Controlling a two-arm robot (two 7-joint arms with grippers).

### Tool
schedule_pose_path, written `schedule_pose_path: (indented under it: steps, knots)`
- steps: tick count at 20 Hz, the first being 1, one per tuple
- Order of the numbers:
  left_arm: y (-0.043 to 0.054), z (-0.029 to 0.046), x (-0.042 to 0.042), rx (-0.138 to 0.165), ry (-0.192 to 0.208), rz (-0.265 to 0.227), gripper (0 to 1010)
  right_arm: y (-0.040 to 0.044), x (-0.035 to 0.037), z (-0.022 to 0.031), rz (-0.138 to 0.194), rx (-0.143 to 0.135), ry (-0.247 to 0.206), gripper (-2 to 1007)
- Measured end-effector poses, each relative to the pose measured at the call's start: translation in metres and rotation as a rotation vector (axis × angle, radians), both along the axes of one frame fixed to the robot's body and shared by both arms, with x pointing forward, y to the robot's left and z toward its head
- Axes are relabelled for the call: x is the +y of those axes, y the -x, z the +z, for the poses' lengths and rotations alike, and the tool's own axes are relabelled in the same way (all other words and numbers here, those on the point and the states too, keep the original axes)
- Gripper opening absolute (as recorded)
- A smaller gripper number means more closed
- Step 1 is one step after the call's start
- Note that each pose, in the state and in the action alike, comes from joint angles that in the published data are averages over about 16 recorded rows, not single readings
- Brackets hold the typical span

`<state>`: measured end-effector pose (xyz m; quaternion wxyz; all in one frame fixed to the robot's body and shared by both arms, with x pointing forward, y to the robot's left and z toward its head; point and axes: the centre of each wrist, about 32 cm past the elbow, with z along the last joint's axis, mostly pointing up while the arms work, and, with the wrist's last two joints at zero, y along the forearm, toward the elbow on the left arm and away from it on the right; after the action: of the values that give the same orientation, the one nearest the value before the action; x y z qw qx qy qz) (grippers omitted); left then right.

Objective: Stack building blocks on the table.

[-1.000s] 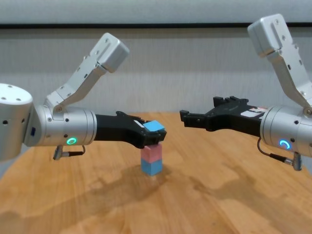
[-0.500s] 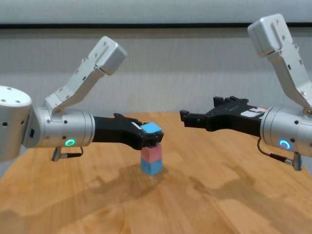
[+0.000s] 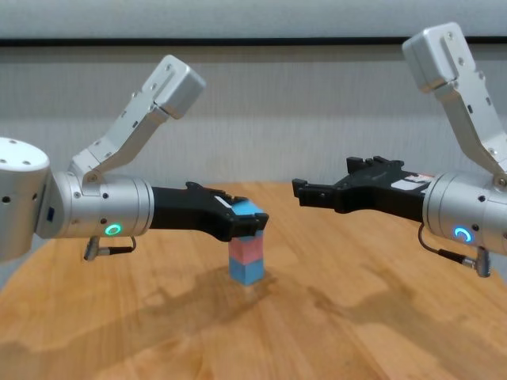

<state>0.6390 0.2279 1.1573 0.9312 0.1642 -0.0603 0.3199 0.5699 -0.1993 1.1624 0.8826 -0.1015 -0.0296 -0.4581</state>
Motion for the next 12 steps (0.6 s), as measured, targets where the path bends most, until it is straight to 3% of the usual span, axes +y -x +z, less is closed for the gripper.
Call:
schedule_pose_path:
  steps: [7, 12]
  knots:
    - [0.0022, 0.0036, 0.0011, -0.008, 0.008, -0.004, 688, 0.0, 0.0, 0.0, 0.0, 0.0, 0.0, 1005]
    - [0.0054, 0.0104, 0.0065, -0.026, 0.025, 0.004, 843, 0.0, 0.0, 0.0, 0.0, 0.0, 0.0, 1005]
